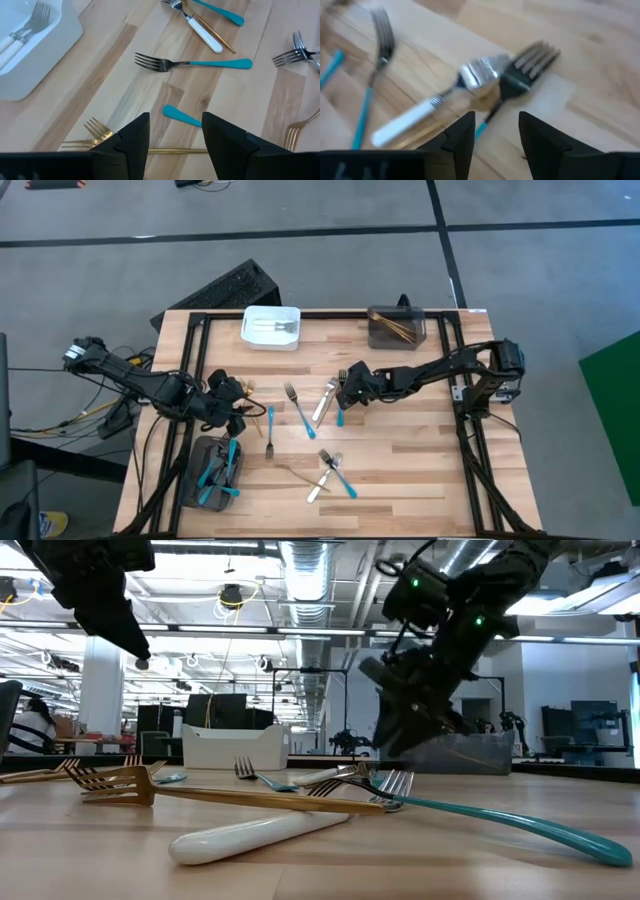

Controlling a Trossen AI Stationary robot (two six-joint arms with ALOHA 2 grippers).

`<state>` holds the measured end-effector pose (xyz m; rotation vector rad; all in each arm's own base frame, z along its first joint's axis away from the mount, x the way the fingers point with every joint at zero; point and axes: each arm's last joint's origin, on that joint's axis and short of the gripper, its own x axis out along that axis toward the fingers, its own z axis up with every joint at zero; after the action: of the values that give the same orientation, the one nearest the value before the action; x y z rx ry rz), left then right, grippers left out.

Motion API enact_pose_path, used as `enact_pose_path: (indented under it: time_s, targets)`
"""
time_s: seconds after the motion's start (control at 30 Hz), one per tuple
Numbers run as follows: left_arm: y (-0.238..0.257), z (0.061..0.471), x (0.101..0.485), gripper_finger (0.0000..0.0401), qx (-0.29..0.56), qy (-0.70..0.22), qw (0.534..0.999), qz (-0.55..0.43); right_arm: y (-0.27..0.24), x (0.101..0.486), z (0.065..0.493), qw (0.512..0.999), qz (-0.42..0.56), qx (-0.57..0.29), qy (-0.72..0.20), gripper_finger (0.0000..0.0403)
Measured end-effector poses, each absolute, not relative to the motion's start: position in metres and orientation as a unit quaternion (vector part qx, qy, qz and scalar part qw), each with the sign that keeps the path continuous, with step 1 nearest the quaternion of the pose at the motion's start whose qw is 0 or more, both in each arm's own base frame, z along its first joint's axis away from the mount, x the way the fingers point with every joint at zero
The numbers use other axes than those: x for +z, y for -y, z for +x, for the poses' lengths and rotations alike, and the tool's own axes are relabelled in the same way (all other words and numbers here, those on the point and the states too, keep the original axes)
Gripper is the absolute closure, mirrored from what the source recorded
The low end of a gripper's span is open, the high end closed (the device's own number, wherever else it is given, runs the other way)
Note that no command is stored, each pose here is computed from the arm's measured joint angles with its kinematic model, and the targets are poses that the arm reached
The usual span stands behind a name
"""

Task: Sort silverware by color (type)
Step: Put the blue fork into the bottom black bin

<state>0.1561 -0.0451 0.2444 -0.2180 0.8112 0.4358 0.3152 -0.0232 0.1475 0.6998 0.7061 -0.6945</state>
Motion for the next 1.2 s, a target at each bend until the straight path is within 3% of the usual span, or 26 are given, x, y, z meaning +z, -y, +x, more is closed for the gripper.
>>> enact_pose_path:
  time_s: [0.23, 0.73, 1.07, 1.2]
  targets:
    - [0.043, 0.158, 0.247, 0.0234, 0.239, -0.359, 0.899, -0.080, 0.024, 0.151, 0.317, 0.828, 0.334, -0.326, -0.312, 0.0233]
    - [0.041, 0.160, 0.250, 0.0234, 0.273, -0.325, 0.904, -0.044, 0.007, 0.117, 0.330, 0.821, 0.346, -0.300, -0.340, 0.0247]
    - [0.038, 0.163, 0.252, 0.0234, 0.302, -0.298, 0.904, -0.058, 0.013, 0.115, 0.330, 0.822, 0.334, -0.302, -0.348, 0.0369]
    - [0.037, 0.167, 0.242, 0.0234, 0.302, -0.286, 0.906, -0.074, 0.015, 0.115, 0.329, 0.830, 0.314, -0.297, -0.353, 0.0393]
